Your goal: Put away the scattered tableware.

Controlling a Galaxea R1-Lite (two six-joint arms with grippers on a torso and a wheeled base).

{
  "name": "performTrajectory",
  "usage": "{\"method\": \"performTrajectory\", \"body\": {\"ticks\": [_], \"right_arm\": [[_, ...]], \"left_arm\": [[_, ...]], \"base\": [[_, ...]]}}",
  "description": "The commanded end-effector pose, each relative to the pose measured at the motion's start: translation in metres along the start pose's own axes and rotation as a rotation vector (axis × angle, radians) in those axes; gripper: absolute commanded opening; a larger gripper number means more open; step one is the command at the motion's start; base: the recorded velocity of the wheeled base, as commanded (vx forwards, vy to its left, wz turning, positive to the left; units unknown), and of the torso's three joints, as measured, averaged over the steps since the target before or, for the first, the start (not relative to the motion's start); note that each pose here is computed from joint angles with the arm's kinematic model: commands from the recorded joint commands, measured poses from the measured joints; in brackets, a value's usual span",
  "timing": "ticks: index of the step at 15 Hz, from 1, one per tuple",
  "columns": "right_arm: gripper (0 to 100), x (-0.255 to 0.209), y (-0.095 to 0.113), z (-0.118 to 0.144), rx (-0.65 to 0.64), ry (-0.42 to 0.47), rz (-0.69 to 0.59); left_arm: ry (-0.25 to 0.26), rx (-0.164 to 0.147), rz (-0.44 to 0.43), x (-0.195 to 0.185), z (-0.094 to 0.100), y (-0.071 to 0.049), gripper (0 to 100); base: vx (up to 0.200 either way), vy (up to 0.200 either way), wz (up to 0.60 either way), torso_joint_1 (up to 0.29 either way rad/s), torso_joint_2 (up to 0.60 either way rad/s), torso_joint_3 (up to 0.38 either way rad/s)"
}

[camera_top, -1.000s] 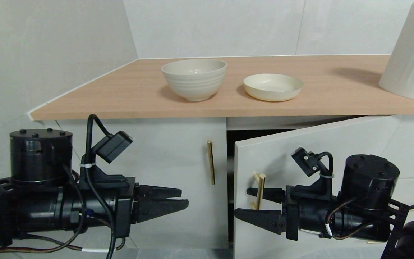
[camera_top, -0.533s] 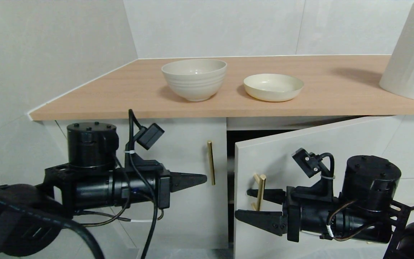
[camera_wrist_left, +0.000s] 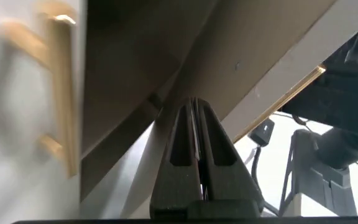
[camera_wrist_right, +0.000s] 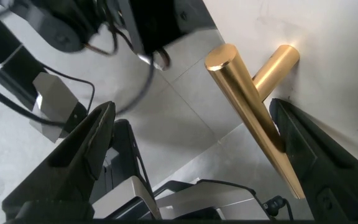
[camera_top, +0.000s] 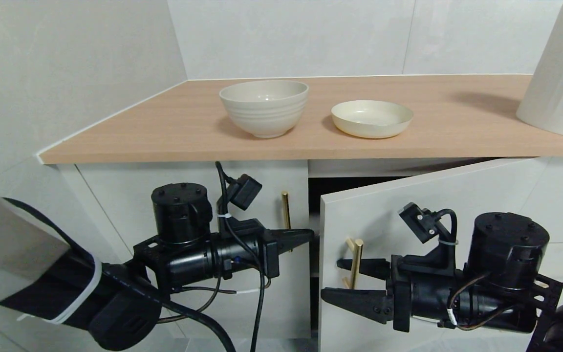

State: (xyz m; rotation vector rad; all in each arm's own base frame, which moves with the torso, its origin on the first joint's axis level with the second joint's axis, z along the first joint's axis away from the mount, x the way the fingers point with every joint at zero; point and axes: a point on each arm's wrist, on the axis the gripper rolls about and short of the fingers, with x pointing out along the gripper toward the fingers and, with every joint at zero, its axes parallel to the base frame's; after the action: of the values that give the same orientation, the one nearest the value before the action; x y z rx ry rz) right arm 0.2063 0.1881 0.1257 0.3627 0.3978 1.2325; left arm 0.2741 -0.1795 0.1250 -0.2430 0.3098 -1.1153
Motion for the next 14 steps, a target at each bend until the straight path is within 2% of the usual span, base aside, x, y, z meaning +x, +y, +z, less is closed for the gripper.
{"method": "performTrajectory", "body": {"ticks": [1, 4, 6, 11, 14], "right_arm": [[100, -0.001, 0.000, -0.001, 0.002, 0.002, -0.002], [100, -0.002, 0.001, -0.001, 0.000, 0.001, -0.002], [100, -0.003, 0.002, 0.000, -0.001, 0.003, 0.006], [100, -0.003, 0.002, -0.001, 0.001, 0.005, 0.005], [100, -0.003, 0.001, -0.001, 0.001, 0.005, 0.003]], "left_arm": [[0.021, -0.011, -0.021, 0.009, -0.015, 0.000, 0], [0.012, 0.002, -0.036, 0.011, -0.015, -0.006, 0], [0.006, 0.009, 0.001, 0.018, -0.020, -0.010, 0], [-0.041, 0.039, -0.011, 0.035, -0.030, -0.003, 0], [-0.054, 0.053, -0.038, 0.042, -0.036, -0.006, 0]], "base": [[0.000, 0.000, 0.00, 0.000, 0.00, 0.000], [0.000, 0.000, 0.00, 0.000, 0.00, 0.000], [0.000, 0.000, 0.00, 0.000, 0.00, 0.000], [0.000, 0.000, 0.00, 0.000, 0.00, 0.000], [0.000, 0.000, 0.00, 0.000, 0.00, 0.000]]}}
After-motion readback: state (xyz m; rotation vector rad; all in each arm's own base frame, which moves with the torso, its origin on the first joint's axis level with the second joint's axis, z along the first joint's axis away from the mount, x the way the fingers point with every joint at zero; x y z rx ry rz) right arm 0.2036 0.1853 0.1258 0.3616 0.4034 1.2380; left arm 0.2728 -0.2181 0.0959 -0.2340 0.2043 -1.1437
